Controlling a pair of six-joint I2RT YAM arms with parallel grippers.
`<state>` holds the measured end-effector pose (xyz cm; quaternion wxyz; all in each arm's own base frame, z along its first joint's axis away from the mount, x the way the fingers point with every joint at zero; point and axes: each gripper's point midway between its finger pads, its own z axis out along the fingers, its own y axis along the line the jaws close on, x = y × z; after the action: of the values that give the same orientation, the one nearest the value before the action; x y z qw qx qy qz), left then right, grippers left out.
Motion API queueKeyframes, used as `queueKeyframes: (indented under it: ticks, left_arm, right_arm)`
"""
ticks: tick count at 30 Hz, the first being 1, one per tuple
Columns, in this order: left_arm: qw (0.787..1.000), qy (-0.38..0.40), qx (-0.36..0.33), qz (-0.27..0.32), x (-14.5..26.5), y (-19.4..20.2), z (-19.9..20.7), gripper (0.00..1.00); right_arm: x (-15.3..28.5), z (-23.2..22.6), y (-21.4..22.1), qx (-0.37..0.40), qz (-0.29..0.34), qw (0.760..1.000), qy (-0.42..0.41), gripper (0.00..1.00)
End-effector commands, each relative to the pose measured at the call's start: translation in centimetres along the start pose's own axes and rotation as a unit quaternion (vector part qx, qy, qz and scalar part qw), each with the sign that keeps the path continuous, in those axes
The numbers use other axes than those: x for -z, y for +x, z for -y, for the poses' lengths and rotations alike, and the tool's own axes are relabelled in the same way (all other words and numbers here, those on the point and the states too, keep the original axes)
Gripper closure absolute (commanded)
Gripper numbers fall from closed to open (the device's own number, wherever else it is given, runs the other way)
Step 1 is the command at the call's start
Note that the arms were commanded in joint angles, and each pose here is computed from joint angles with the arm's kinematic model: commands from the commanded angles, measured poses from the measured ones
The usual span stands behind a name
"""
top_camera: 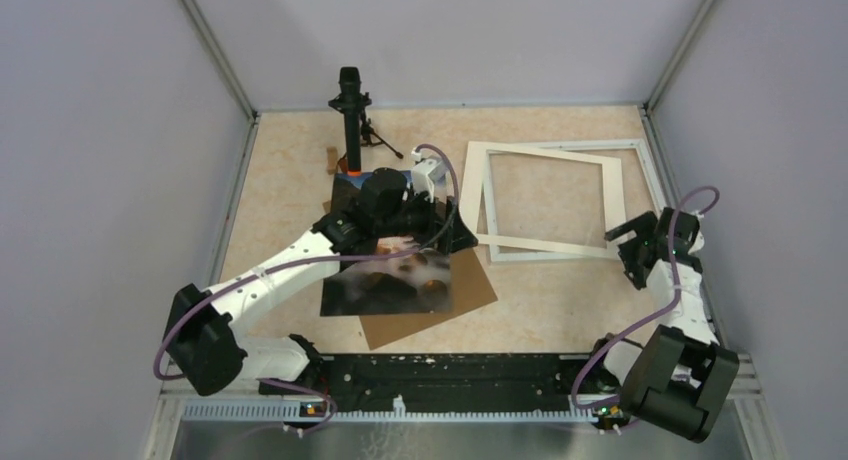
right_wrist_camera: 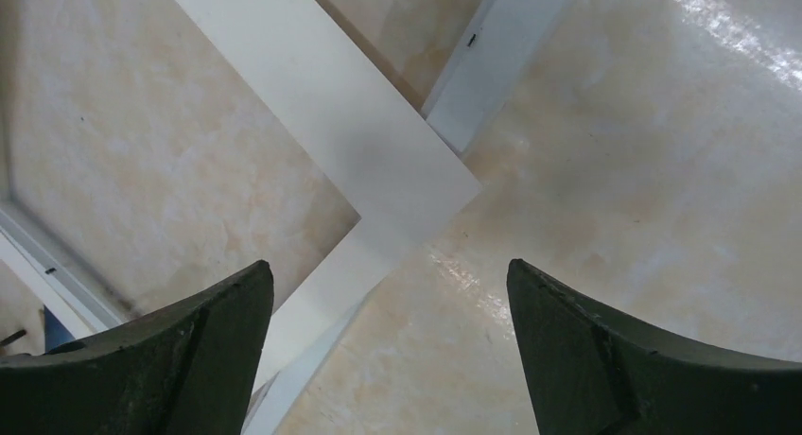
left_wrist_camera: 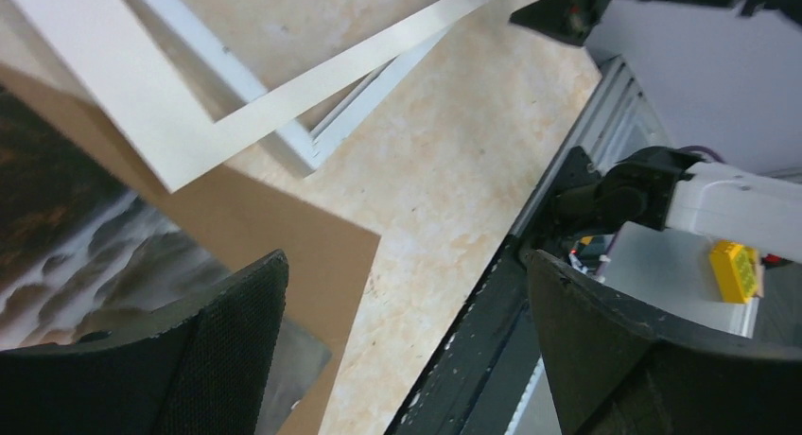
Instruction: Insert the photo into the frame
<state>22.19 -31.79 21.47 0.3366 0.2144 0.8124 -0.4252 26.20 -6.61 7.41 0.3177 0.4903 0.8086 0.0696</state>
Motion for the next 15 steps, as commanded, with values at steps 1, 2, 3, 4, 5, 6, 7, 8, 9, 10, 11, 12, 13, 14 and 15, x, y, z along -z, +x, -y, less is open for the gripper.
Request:
queueKeyframes:
  ticks: [1,2,3,4,5,6,7,8,9,10,11,12,13,14,15]
  left_arm:
    - [0.996,0.08,-0.022,0.014,-0.3,-3.7,4.0,0.02]
    - [0.996,0.087,-0.025,0.01,-0.5,-3.6,4.1,0.02]
    - [0.995,0.092,-0.028,0.008,-0.7,-3.6,4.2,0.02]
    - [0.995,0.094,-0.031,0.005,-0.9,-3.5,4.1,0.02]
    - [0.995,0.094,-0.035,0.002,-1.0,-3.3,4.0,0.02]
    - [0.995,0.091,-0.042,0.001,-1.1,-3.1,3.8,0.02]
    - [0.995,0.086,-0.049,-0.001,-1.1,-3.0,3.7,0.02]
    - [0.995,0.078,-0.06,-0.001,-1.1,-2.8,3.5,0.02]
    - [0.995,0.07,-0.073,-0.002,-1.1,-2.6,3.6,0.02]
    - [0.994,0.061,-0.085,-0.002,-1.0,-2.4,3.6,0.02]
    - [0.995,0.049,-0.09,-0.001,-0.9,-2.3,3.4,0.02]
    - [0.995,0.041,-0.092,-0.003,-0.9,-2.0,3.3,0.02]
    - [0.995,0.037,-0.094,-0.004,-0.9,-1.7,3.2,0.02]
    - [0.995,0.035,-0.096,-0.004,-0.9,-1.5,3.2,0.02]
    - [0.995,0.035,-0.097,-0.006,-0.9,-1.3,3.3,0.02]
  right_arm:
    - [0.2,-2.3,-0.5,0.006,0.005,0.994,-0.111,0.08]
    - [-0.1,-2.0,-0.4,0.007,0.005,0.994,-0.11,0.07]
    - [-0.3,-1.7,-0.3,0.004,0.002,0.994,-0.105,0.06]
    - [-0.7,-1.4,-0.1,-0.003,-0.004,0.995,-0.103,0.06]
    - [-1.0,-1.1,0.0,-0.012,-0.009,0.995,-0.102,0.06]
    - [-1.3,-1.1,0.0,-0.021,-0.011,0.994,-0.11,0.07]
    - [-1.5,-1.1,-0.1,-0.028,-0.009,0.992,-0.12,0.08]
    - [-1.6,-1.1,-0.4,-0.031,-0.004,0.992,-0.122,0.08]
    - [-1.8,-1.1,-0.6,-0.029,0.001,0.992,-0.123,0.09]
    - [-1.7,-1.2,-0.9,-0.026,0.007,0.992,-0.126,0.09]
    - [-1.7,-1.3,-1.1,-0.024,0.013,0.992,-0.127,0.1]
    - [-1.6,-1.4,-1.4,-0.022,0.018,0.991,-0.13,0.1]
    - [-1.5,-1.7,-1.7,-0.02,0.025,0.99,-0.138,0.1]
    - [-1.3,-1.9,-2.1,-0.019,0.033,0.989,-0.145,0.11]
    - [-1.1,-2.1,-2.4,-0.021,0.039,0.988,-0.148,0.11]
